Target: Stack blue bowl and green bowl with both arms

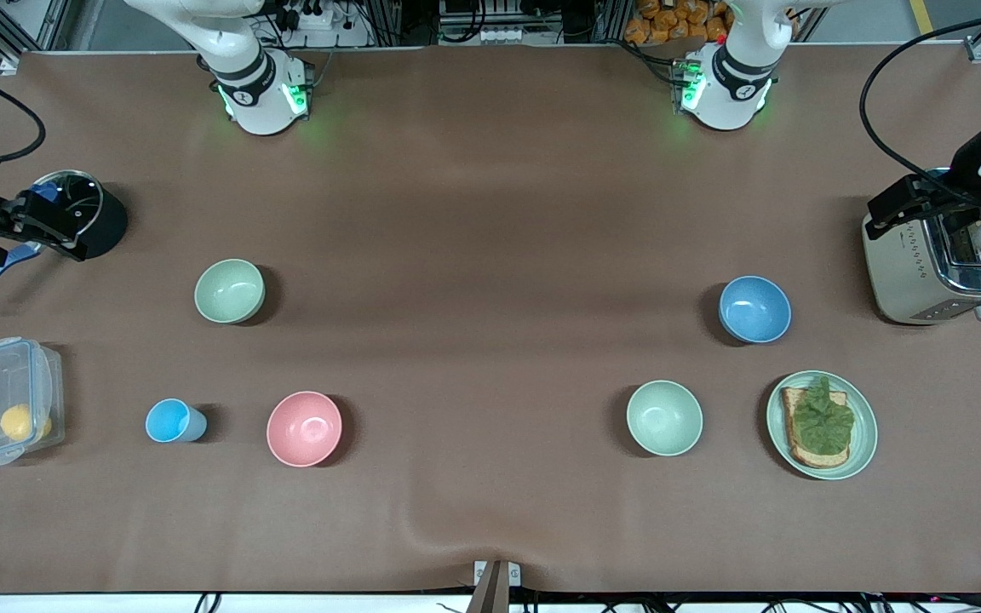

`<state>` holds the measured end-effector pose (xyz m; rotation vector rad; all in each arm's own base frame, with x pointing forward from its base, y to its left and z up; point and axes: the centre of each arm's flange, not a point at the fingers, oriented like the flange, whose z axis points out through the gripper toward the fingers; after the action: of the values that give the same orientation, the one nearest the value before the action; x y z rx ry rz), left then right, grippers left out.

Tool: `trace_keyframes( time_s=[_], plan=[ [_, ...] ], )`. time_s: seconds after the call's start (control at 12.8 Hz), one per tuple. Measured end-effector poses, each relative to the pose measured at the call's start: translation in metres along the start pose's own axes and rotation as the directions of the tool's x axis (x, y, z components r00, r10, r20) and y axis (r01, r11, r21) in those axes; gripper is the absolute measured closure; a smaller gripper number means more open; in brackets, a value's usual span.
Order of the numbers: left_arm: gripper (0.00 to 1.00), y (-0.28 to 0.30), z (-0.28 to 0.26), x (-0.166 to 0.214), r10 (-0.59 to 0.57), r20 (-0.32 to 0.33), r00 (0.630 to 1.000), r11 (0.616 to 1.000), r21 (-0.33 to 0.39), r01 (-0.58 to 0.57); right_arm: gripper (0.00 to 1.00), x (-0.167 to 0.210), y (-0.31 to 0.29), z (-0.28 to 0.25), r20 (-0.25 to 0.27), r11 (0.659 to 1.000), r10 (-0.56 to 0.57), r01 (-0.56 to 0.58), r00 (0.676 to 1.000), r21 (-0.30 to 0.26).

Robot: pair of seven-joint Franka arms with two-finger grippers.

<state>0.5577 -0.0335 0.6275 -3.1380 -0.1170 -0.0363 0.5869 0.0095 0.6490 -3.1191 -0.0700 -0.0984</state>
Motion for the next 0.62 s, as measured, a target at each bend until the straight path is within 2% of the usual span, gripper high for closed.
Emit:
trace_keyframes(
  time_s=[0.16, 0.31, 0.47, 0.62],
  plan=[
    [0.00, -0.013, 0.018, 0.006, -0.016, 0.037, 0.999, 1.000, 0.004, 0.016, 0.00, 0.003, 0.007, 0.011, 0.021, 1.000, 0.011, -0.011, 1.000, -0.003],
    [0.00, -0.024, 0.064, 0.022, -0.033, 0.094, 0.995, 0.999, 0.007, 0.033, 0.00, 0.011, 0.010, 0.033, 0.060, 1.000, 0.014, -0.014, 0.998, -0.001],
    [0.00, -0.035, 0.119, 0.037, -0.046, 0.091, 0.995, 0.999, 0.007, 0.046, 0.00, 0.020, 0.013, 0.056, 0.084, 1.000, 0.011, -0.011, 0.996, -0.006],
    [0.00, -0.037, 0.167, 0.034, -0.046, 0.091, 0.995, 0.999, 0.011, 0.045, 0.00, 0.028, 0.013, 0.088, 0.100, 1.000, -0.009, 0.010, 0.995, -0.004]
  ],
)
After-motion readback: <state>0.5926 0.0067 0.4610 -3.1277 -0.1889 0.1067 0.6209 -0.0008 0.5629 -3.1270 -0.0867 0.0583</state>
